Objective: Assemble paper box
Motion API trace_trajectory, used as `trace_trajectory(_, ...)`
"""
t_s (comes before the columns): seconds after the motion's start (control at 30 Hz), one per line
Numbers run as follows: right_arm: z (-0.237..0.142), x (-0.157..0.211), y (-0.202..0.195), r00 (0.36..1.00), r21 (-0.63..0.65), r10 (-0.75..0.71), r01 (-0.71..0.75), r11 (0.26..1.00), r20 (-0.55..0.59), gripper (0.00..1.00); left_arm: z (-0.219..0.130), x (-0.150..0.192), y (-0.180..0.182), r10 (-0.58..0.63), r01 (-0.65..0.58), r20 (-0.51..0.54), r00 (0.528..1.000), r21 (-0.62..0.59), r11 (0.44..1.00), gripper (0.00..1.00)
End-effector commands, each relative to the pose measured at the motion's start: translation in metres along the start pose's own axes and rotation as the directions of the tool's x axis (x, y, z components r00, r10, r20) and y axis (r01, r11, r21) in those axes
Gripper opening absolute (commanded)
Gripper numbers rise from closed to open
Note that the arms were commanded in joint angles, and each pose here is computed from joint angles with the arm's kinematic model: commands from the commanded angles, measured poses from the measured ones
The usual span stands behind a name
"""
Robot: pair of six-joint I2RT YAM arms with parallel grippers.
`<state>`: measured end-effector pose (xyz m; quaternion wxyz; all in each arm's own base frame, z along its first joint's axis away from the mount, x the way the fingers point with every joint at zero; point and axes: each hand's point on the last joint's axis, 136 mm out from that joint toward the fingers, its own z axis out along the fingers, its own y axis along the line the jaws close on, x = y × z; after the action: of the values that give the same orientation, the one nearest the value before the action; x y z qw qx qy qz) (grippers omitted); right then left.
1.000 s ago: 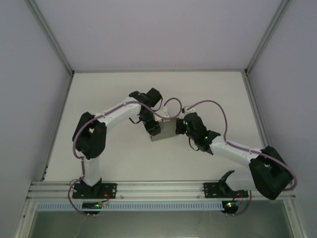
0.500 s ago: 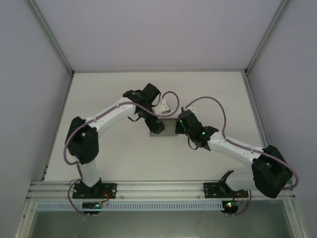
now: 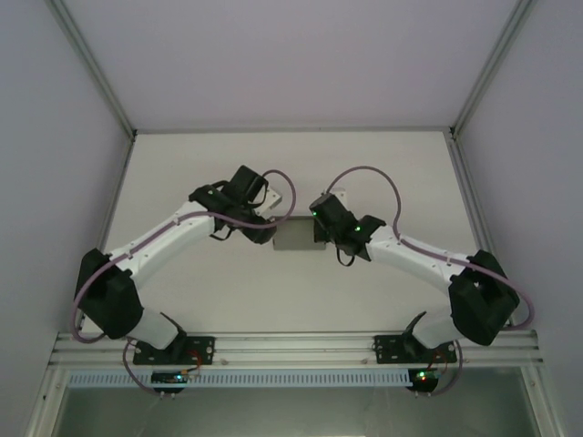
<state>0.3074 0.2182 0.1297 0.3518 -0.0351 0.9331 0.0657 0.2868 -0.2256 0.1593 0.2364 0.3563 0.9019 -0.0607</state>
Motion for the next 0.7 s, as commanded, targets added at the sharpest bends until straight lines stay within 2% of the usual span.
trace_trajectory(0.0, 0.007, 0.048, -0.012, 0.980, 0.052, -0.059, 0.070, 0.996, -0.188, 0.00, 0.001, -0.018, 0.001, -0.047, 0.047, 0.053, 0.997, 0.005, 0.999, 0.61)
trace_trajectory(0.3, 0.003, 0.051, -0.011, 0.973, 0.047, -0.078, 0.090, 0.995, -0.216, 0.00, 0.026, -0.034, 0.008, -0.062, 0.062, 0.017, 0.998, -0.014, 0.998, 0.39)
trace_trajectory(0.53, 0.003, 0.049, -0.009, 0.973, 0.045, -0.095, 0.106, 0.993, -0.209, 0.00, 0.033, -0.040, 0.006, -0.093, 0.093, 0.020, 0.995, -0.001, 0.996, 0.12)
trace_trajectory(0.6, 0.003, 0.048, -0.008, 0.973, 0.047, -0.098, 0.110, 0.993, -0.209, 0.00, 0.034, -0.038, 0.003, -0.130, 0.130, -0.007, 0.992, 0.015, 0.991, 0.00)
trace_trajectory(0.67, 0.002, 0.050, -0.009, 0.971, 0.059, -0.107, 0.122, 0.991, -0.214, 0.00, 0.034, -0.036, -0.002, -0.175, 0.177, -0.039, 0.984, 0.038, 0.984, 0.00)
